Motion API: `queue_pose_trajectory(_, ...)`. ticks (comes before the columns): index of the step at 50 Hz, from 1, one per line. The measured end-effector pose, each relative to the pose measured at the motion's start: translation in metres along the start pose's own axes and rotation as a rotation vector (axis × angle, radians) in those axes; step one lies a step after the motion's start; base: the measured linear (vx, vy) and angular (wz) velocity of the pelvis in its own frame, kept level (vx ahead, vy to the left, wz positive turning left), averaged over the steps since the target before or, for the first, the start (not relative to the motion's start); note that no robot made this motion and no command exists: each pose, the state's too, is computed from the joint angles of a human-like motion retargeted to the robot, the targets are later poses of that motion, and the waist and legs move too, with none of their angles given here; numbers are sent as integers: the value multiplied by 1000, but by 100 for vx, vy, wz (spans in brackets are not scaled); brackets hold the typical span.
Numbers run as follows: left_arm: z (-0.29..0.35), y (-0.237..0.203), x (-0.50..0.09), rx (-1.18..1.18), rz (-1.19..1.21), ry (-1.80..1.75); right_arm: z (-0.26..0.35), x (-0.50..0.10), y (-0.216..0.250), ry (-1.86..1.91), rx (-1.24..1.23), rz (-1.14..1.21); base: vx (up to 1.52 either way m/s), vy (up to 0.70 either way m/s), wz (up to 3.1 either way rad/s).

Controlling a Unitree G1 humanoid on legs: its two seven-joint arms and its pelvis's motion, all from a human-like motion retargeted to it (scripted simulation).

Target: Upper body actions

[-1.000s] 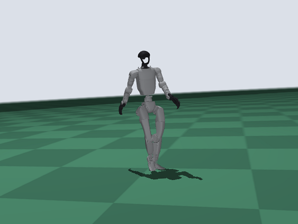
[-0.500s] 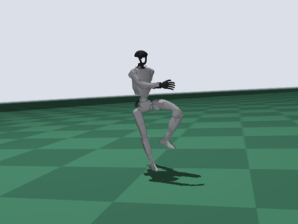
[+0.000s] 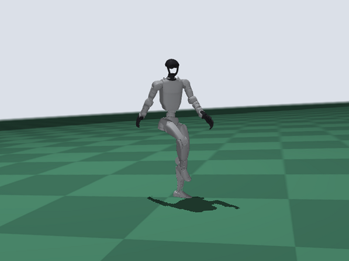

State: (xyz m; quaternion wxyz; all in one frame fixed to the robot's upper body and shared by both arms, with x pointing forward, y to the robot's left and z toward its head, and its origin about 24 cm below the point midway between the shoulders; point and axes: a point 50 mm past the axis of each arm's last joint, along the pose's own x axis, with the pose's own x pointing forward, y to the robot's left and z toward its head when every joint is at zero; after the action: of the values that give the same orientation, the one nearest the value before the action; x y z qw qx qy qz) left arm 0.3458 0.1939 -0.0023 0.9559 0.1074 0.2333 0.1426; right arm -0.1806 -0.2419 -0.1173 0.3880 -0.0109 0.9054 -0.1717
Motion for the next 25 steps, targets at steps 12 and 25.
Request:
queue_pose_trajectory(12, -180, -31, -79, -87, -110, 539, 87, -33, 46, -425, 64, 187, 16, -13, -51)
queue_pose_trajectory(25, -339, 20, -288, -169, -54, 1461, 201, -144, 88, -934, -343, 281, 12, -6, -65)
